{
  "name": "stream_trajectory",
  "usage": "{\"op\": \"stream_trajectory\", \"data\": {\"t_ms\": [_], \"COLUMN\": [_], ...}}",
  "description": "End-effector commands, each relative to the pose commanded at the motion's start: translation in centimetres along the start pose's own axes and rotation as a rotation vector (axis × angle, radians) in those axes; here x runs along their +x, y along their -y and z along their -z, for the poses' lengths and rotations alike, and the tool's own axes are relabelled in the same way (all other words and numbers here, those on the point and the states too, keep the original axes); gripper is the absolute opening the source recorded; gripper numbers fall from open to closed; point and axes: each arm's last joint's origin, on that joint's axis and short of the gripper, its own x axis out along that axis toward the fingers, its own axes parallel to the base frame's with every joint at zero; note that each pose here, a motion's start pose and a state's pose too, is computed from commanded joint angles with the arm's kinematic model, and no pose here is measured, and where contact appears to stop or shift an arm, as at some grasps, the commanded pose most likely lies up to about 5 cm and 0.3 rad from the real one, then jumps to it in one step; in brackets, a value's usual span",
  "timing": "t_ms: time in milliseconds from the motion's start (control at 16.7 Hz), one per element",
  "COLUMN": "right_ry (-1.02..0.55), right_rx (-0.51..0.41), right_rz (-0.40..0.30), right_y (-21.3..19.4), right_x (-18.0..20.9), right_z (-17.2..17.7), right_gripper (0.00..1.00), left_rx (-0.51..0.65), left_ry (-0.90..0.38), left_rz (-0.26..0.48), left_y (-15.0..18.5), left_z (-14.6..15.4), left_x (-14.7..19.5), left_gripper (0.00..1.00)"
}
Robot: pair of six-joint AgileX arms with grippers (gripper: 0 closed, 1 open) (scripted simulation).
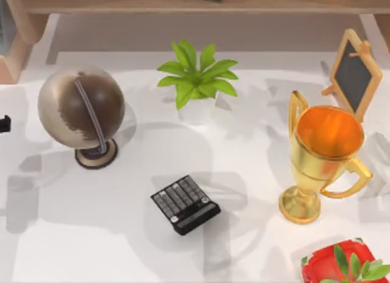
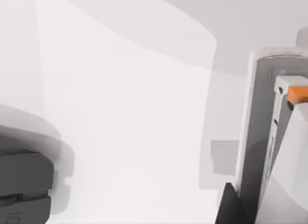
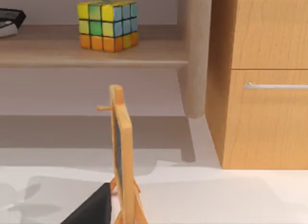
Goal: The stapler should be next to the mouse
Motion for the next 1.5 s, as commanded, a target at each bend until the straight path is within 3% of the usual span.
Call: {"op": "stream_trajectory", "data": {"t_ms": [240, 540, 1020, 1500], "right_ry": [0.0, 0.0, 0.0, 0.0], "right_rx": [0.0, 0.0, 0.0, 0.0], "right_rz": [0.0, 0.0, 0.0, 0.0], "right_y": [0.0, 0.0, 0.0, 0.0], "right_x": [0.0, 0.0, 0.0, 0.0], "right_z": [0.0, 0.0, 0.0, 0.0], "right_gripper": [1.0, 1.0, 1.0, 1.0], "left_rx": [0.09, 0.181, 0.207, 0.331], "left_ry": [0.011, 0.056, 0.067, 0.18], "left_rz": [0.001, -0.007, -0.009, 0.005], "left_y": [-5.9, -9.7, -9.6, -6.8], "left_z": [-6.3, -10.2, -10.6, -11.6], "left_x": [0.0, 0.5, 0.5, -0.4], "left_gripper": [0.0, 0.0, 0.0, 0.0]}}
